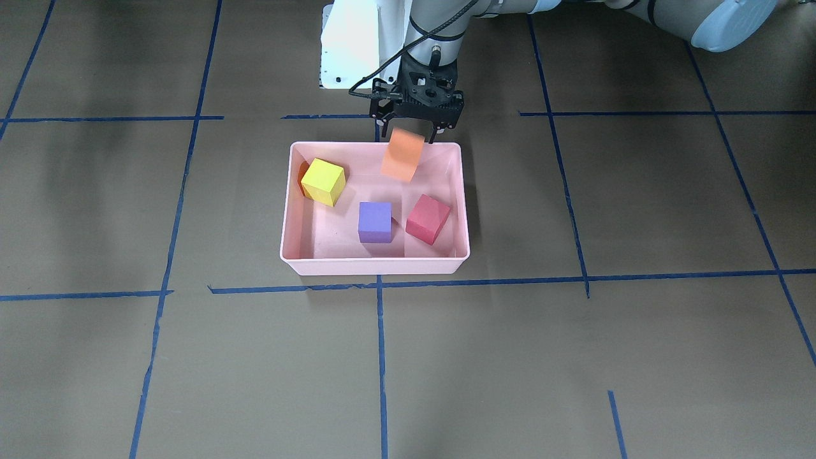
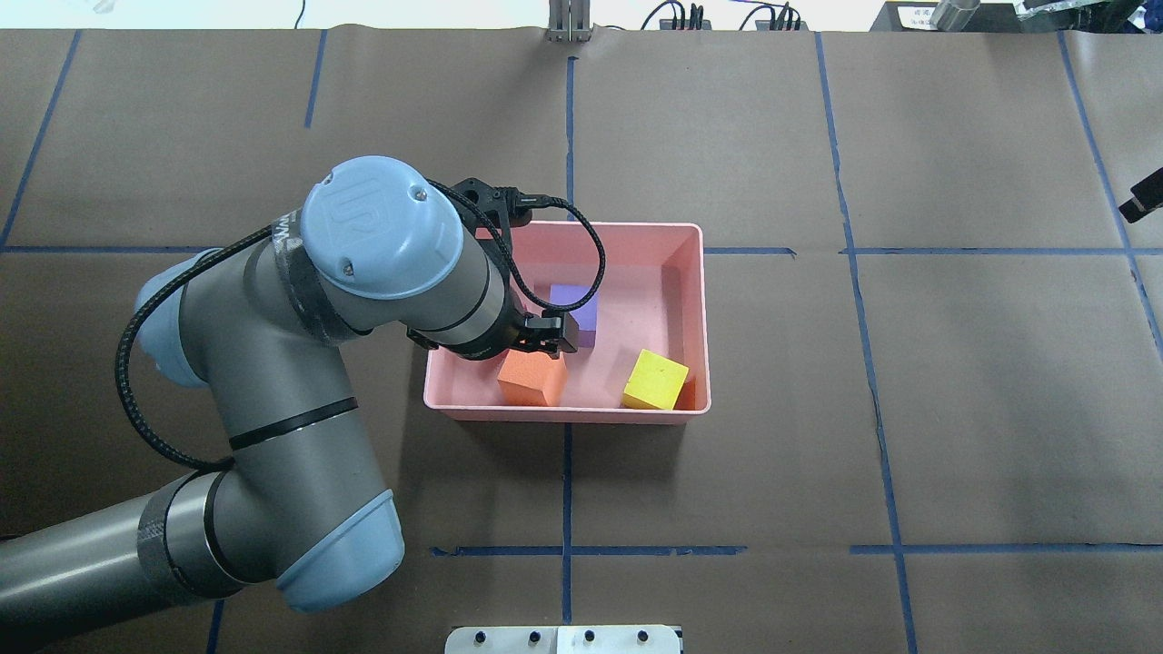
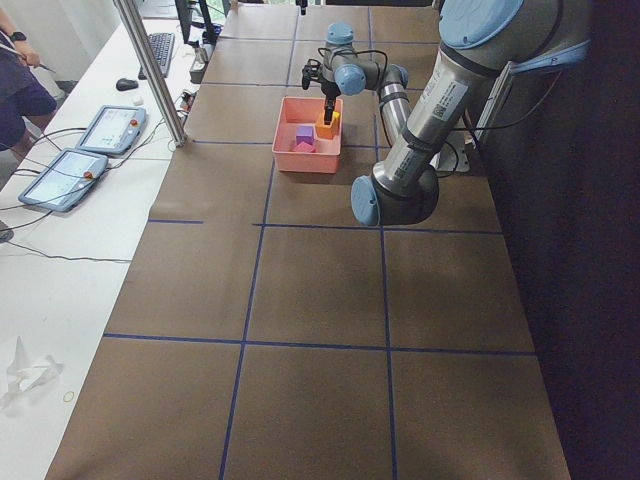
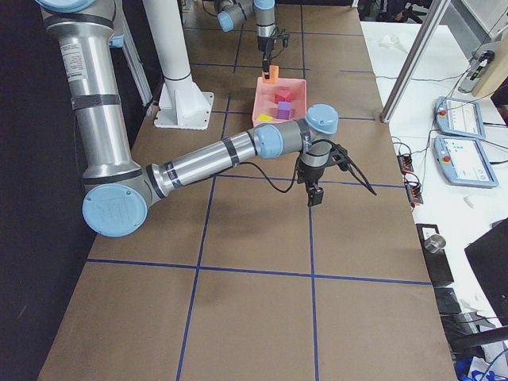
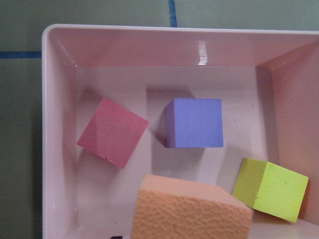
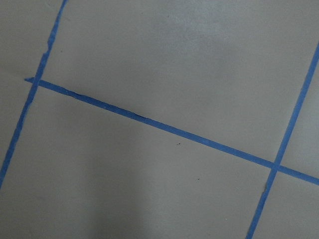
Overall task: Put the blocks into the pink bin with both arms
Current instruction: 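Open the left gripper and withdraw the left arm away from the bin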
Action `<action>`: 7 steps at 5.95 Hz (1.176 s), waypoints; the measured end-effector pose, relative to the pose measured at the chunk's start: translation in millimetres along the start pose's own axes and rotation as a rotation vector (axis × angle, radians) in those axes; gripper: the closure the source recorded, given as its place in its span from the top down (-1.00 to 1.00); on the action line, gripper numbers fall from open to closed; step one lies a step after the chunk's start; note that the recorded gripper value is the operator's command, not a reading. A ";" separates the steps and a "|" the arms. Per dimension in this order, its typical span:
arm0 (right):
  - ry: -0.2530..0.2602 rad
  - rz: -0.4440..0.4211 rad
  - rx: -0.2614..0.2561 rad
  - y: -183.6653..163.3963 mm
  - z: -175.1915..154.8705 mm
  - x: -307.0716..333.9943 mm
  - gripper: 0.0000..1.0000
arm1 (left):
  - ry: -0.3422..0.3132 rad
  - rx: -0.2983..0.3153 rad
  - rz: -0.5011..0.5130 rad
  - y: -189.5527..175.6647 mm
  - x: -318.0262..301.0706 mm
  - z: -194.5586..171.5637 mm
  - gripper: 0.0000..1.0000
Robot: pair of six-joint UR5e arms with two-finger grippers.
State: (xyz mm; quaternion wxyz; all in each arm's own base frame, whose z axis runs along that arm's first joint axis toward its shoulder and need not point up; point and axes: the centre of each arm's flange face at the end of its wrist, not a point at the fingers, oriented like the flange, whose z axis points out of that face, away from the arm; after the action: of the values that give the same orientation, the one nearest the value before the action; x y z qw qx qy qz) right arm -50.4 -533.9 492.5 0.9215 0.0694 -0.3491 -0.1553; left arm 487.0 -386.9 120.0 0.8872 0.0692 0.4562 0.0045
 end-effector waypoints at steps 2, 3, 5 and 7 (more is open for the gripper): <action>0.005 -0.022 -0.007 18.4 0.7 21.0 1.00 | -0.011 -0.029 0.064 -1.2 -33.5 -9.3 1.00; 0.008 -0.034 -0.013 34.5 1.5 37.9 1.00 | -0.021 -0.054 0.146 -22.4 -75.0 -23.9 1.00; -0.004 -0.031 -0.020 88.1 0.9 86.5 1.00 | -0.058 -0.099 0.326 -76.7 -192.4 -50.1 1.00; -0.053 0.061 -0.025 164.4 7.3 118.4 1.00 | -0.114 -0.138 0.437 -108.2 -340.4 -80.8 1.00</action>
State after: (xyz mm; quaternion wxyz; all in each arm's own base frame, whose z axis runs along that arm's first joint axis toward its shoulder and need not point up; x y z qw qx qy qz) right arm 67.7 -418.7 610.4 0.9170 0.0429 -0.3734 -0.1332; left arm 216.8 -508.8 335.2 0.8920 0.1055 0.3782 0.2240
